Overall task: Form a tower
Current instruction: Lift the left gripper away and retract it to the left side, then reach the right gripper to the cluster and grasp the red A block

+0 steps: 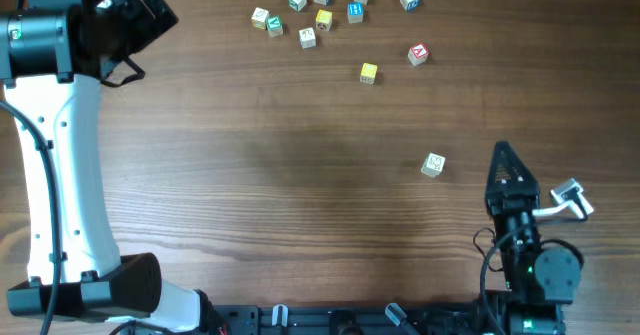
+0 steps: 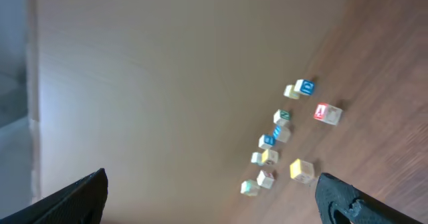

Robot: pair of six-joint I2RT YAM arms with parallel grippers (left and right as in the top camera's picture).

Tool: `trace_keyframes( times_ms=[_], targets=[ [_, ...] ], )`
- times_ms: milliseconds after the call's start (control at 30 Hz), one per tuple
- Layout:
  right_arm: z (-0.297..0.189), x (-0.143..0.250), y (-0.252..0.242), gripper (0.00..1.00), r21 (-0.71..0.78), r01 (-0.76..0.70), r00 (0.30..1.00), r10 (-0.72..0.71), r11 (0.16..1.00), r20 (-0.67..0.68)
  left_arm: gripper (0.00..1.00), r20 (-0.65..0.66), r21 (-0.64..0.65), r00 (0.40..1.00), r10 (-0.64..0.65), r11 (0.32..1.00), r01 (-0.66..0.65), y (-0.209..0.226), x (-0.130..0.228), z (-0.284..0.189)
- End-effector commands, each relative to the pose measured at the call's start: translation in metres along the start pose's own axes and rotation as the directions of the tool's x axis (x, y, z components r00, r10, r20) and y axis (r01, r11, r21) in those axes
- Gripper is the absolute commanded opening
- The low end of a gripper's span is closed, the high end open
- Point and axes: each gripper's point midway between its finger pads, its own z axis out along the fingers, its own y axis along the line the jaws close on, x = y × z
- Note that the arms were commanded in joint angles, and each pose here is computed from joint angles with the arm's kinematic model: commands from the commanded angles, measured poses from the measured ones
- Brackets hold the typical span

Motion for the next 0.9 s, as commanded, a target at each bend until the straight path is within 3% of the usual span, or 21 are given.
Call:
trace_keyframes(
  times_ms=[0,100,233,333,433,467,500,567,633,733,867],
  targets=[
    [0.016,-0.01,0.036,0.99,0.005,0.153,0.988,-0.153,0.988,-0.039,1.0,-0.009,0.013,1.0,-0.002,1.0,0.003,0.002,0.005,-0.008],
    [0.047,-0.014,0.052,0.99,0.064,0.262,0.959,-0.252,0.963,-0.126,1.0,-0.023,0.005,1.0,-0.002,1.0,0.002,0.007,0.014,-0.009],
    [0.116,-0.022,0.05,0.99,0.218,0.5,0.829,-0.39,0.838,-0.4,1.0,0.023,-0.099,1.0,0.0,0.995,0.002,0.035,0.022,-0.024],
    [0.166,-0.02,0.044,0.99,0.195,0.673,0.656,-0.455,0.713,-0.602,1.0,-0.009,-0.14,1.0,0.001,0.99,-0.002,0.046,0.033,-0.029],
    [0.214,0.011,0.017,0.99,0.066,0.798,0.389,-0.428,0.599,-0.816,1.0,-0.039,-0.158,0.999,0.002,0.987,-0.008,0.049,0.039,-0.027],
    [0.228,0.024,0.011,0.99,0.009,0.81,0.322,-0.431,0.587,-0.843,1.0,-0.04,-0.158,0.999,0.002,0.987,-0.008,0.049,0.039,-0.027],
    [0.241,0.031,0.008,1.0,-0.022,0.815,0.295,-0.449,0.579,-0.843,1.0,-0.039,-0.158,0.999,0.002,0.987,-0.008,0.049,0.039,-0.027],
    [0.272,0.043,0.0,1.0,-0.06,0.807,0.309,-0.506,0.588,-0.805,1.0,-0.04,-0.158,0.999,0.002,0.987,-0.008,0.049,0.039,-0.027],
    [0.293,0.072,-0.011,1.0,-0.205,0.783,0.231,-0.581,0.587,-0.78,1.0,-0.04,-0.158,0.999,0.002,0.987,-0.008,0.049,0.039,-0.027],
    [0.301,0.115,-0.078,1.0,-0.225,0.825,0.111,-0.54,0.518,-0.834,1.0,-0.039,-0.158,0.999,0.002,0.987,-0.008,0.049,0.039,-0.027],
    [0.313,0.122,-0.144,1.0,-0.166,0.925,0.034,-0.512,0.341,-0.859,1.0,-0.039,-0.158,0.999,0.002,0.987,-0.008,0.049,0.039,-0.027]
  ],
)
